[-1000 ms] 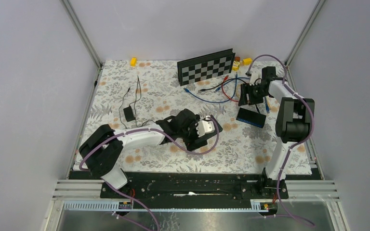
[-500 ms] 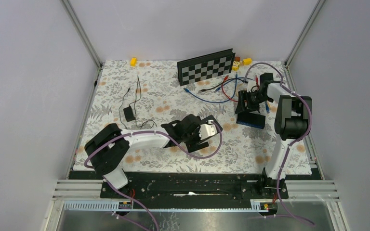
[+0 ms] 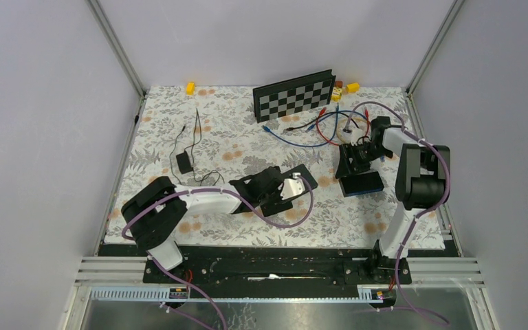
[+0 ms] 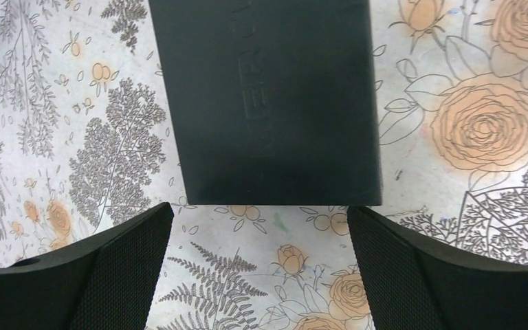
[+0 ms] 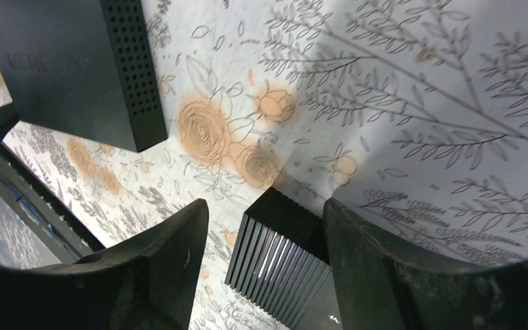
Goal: Pull the plug from the switch port
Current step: Move the switch port to the center of the board.
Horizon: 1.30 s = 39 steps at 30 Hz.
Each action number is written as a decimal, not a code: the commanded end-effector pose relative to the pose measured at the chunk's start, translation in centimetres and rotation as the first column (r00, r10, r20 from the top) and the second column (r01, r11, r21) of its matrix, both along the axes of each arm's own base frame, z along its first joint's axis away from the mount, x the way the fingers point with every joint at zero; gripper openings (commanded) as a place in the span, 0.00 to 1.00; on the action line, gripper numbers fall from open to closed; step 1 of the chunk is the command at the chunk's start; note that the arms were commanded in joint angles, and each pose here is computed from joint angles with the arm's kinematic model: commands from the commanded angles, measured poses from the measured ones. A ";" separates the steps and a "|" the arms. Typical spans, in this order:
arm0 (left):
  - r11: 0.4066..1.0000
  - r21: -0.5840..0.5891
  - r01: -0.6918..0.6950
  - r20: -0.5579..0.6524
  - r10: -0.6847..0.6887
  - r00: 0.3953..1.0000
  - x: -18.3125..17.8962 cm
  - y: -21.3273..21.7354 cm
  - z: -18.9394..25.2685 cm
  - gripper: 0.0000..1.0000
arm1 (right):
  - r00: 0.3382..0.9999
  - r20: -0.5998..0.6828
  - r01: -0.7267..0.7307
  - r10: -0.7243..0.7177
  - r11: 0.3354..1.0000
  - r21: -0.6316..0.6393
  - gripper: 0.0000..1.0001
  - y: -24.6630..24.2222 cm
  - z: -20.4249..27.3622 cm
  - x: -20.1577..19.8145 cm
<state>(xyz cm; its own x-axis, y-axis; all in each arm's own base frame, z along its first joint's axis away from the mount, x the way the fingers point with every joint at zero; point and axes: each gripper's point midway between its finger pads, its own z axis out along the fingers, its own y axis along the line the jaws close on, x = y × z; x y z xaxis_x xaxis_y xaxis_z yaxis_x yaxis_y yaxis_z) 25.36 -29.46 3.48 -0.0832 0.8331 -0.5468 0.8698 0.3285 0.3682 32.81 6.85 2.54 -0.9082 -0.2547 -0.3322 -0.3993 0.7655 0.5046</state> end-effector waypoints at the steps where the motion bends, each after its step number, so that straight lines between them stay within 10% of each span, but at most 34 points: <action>1: 0.999 -0.022 -0.047 0.080 0.048 0.996 1.5 0.3 1.0 0.99 | 0.999 0.034 -0.033 0.032 0.999 0.041 0.69 0.7 2.6 -1.3; 20: 0.956 -0.193 0.219 0.006 -0.222 0.975 -3.1 -3.5 4.8 0.99 | 0.962 0.222 0.186 -0.160 0.977 -0.100 0.82 -6.3 7.3 0.2; 39: 0.995 -0.081 0.064 0.088 -0.057 0.994 0.5 -2.1 1.7 0.99 | 0.954 0.058 0.299 -0.295 0.951 -0.079 0.81 -12.9 2.0 -3.2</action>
